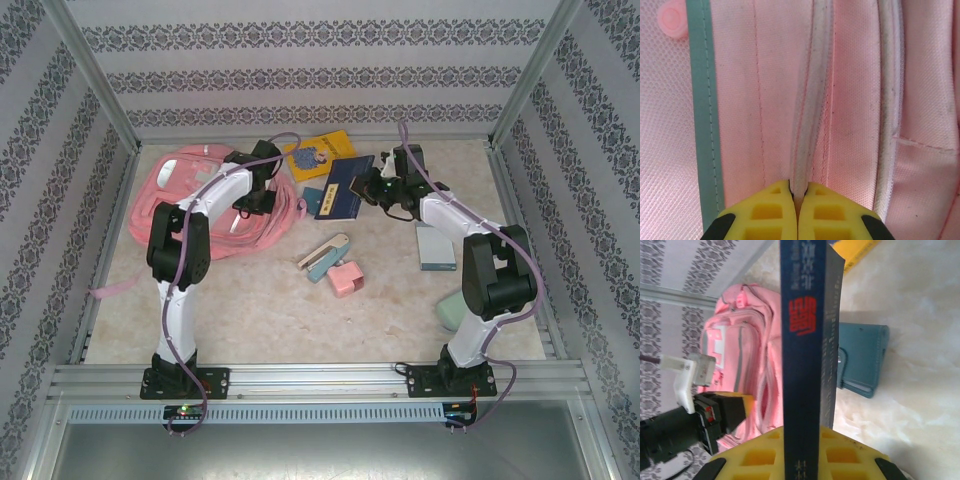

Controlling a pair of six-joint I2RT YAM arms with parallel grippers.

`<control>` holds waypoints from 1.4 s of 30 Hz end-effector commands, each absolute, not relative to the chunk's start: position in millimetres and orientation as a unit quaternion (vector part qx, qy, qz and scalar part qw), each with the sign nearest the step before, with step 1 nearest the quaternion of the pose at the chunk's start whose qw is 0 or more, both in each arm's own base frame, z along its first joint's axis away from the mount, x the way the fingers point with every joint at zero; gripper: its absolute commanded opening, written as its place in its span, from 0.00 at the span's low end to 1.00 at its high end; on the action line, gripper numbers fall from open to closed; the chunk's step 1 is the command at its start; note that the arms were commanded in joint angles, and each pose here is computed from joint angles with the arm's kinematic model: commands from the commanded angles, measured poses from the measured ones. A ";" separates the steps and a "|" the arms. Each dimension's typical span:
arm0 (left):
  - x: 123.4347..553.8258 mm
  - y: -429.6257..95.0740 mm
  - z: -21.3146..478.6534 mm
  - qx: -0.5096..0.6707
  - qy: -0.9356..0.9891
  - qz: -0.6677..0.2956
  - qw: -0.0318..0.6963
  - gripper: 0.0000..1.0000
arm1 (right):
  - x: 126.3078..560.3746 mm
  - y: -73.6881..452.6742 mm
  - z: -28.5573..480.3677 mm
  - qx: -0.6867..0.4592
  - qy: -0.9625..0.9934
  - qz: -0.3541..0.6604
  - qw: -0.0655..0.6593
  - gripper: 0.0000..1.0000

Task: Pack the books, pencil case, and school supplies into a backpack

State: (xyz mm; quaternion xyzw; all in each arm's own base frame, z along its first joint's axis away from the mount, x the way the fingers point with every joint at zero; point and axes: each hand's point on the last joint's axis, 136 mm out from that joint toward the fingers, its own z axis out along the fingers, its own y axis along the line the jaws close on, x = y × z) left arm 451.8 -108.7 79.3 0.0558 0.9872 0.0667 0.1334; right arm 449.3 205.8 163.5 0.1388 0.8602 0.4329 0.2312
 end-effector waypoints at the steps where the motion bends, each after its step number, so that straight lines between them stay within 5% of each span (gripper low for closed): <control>1: 457.3 -100.9 130.9 0.033 0.977 0.070 0.196 0.00 | 454.3 220.8 200.8 0.127 0.821 0.485 0.274 0.00; 19: 467.2 -94.7 323.0 -0.025 0.900 -0.203 0.384 0.00 | 478.7 323.5 232.4 0.098 0.750 0.602 0.255 0.00; 31: 470.5 -87.0 360.9 -0.043 0.850 -0.343 0.397 0.00 | 491.9 418.2 205.8 0.094 0.737 0.627 0.232 0.00; 42: 470.8 -93.0 357.4 -0.047 0.848 -0.372 0.375 0.00 | 500.8 502.7 176.8 0.086 0.734 0.641 0.207 0.00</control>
